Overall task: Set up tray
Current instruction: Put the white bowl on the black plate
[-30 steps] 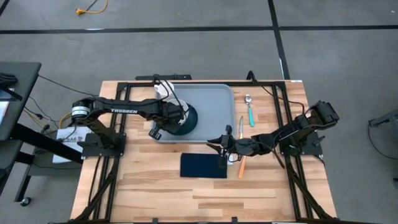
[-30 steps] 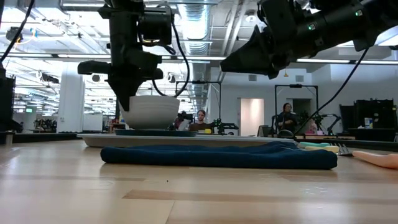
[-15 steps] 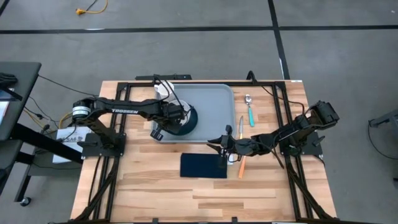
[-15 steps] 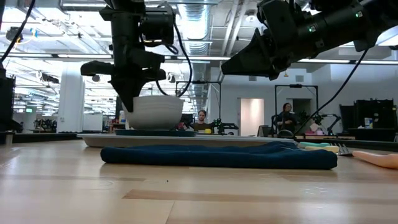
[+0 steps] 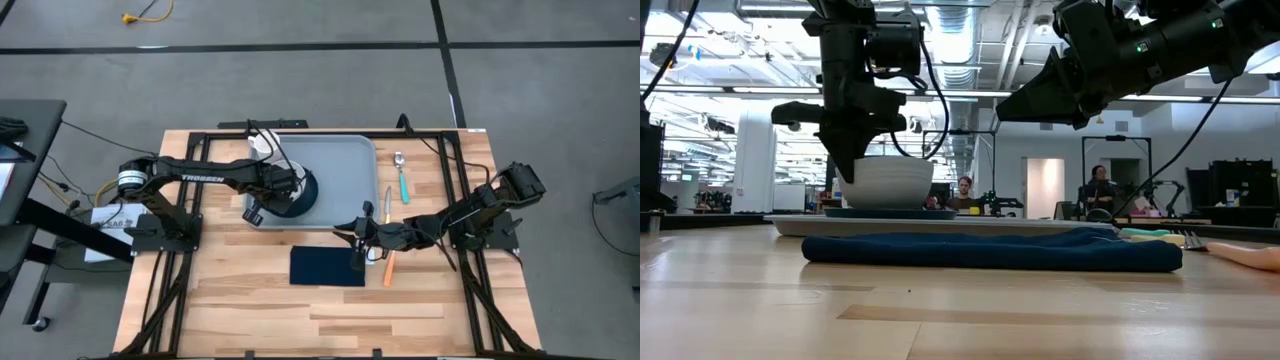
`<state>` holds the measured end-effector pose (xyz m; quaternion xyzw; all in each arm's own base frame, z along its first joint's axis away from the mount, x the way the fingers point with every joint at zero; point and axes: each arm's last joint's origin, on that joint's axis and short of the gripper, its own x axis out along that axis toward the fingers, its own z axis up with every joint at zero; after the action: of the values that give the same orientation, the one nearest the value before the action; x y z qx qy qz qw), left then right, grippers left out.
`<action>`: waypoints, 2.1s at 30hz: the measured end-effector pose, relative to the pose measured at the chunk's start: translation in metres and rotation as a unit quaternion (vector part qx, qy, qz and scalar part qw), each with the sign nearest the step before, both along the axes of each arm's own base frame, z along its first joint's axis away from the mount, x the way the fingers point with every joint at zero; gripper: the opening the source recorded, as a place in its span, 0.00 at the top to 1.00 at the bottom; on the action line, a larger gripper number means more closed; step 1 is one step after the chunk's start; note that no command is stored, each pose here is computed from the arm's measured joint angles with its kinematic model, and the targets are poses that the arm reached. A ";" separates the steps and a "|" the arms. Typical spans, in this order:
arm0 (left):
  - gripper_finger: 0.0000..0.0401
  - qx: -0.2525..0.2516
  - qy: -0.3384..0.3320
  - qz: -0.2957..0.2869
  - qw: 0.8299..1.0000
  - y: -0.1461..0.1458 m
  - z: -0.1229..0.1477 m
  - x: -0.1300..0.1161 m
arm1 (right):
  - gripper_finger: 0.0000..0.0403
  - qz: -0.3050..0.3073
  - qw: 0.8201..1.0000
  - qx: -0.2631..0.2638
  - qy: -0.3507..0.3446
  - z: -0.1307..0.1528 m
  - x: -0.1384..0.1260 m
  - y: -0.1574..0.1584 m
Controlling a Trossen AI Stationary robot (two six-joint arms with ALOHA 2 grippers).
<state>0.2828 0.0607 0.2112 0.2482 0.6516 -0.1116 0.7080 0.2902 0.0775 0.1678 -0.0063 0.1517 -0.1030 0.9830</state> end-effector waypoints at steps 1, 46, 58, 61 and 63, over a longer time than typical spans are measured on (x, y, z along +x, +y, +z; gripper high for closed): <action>1.00 0.000 0.000 0.000 1.000 0.000 0.000 0.000 | 0.85 0.000 1.000 0.000 0.000 0.000 0.000 0.000; 0.98 -0.023 -0.021 0.004 0.999 -0.001 0.000 0.003 | 0.85 0.001 1.000 0.000 0.002 0.000 0.000 0.000; 0.75 -0.011 -0.030 0.026 0.999 0.000 0.001 0.005 | 0.85 0.001 1.000 0.000 0.002 0.000 0.000 0.000; 0.69 -0.009 -0.033 0.026 0.999 0.001 0.001 0.005 | 0.85 0.001 1.000 0.000 0.002 0.000 0.000 0.000; 0.66 -0.009 -0.034 0.026 0.999 0.001 0.001 0.005 | 0.85 0.001 1.000 0.000 0.002 0.000 0.000 0.000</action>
<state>0.2882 0.0613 0.2123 0.2288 0.6322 -0.0908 0.7346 0.2901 0.0776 0.1675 -0.0064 0.1536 -0.1015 0.9829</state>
